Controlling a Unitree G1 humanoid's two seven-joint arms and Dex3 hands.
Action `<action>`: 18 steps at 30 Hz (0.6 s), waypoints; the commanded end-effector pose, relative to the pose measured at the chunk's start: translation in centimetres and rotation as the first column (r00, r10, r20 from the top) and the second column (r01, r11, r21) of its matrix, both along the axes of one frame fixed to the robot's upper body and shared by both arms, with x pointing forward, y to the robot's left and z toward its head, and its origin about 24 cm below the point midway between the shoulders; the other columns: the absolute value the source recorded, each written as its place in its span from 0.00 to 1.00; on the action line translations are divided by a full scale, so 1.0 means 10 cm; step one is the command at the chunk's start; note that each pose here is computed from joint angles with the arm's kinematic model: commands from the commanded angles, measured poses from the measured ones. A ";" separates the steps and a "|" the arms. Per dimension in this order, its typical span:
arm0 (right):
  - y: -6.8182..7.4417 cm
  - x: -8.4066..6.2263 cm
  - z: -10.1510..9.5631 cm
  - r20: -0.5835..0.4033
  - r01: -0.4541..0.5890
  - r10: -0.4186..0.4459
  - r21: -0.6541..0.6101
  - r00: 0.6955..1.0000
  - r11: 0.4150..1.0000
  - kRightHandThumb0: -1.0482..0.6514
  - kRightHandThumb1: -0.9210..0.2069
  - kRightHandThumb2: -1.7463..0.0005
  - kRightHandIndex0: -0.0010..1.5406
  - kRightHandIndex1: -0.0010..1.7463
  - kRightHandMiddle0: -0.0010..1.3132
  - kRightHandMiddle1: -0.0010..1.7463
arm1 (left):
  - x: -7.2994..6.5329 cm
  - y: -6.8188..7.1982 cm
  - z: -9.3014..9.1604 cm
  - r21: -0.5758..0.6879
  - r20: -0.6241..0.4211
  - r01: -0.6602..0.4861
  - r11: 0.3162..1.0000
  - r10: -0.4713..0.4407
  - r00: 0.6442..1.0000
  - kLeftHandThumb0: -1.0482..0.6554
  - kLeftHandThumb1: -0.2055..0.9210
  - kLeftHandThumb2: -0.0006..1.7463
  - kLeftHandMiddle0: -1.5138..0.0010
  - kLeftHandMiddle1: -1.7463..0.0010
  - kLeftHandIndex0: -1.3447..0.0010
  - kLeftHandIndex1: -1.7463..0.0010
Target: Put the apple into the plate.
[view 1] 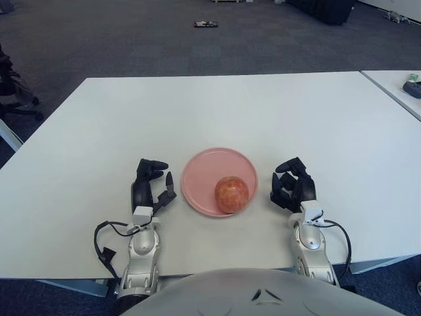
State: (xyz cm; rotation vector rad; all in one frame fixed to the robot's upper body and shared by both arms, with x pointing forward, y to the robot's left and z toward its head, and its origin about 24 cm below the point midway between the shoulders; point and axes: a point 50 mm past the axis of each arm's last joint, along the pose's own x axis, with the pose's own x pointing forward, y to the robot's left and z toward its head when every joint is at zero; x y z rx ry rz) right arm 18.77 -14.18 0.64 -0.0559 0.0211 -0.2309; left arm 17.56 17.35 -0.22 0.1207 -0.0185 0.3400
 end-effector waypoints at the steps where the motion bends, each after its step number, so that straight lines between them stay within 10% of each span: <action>1: 0.00 -0.01 -0.01 -0.003 0.013 -0.013 0.014 1.000 1.000 0.37 0.34 0.40 0.55 1.00 0.34 1.00 | -0.01 0.02 -0.01 -0.002 -0.009 0.001 1.000 -0.001 1.000 0.37 0.67 0.59 0.56 0.00 0.68 0.00; 18: 0.00 -0.03 -0.02 -0.008 0.019 -0.019 0.011 1.000 1.000 0.37 0.35 0.40 0.55 1.00 0.34 1.00 | -0.02 0.01 -0.01 -0.007 -0.007 0.000 1.000 0.000 1.000 0.37 0.67 0.59 0.55 0.00 0.68 0.00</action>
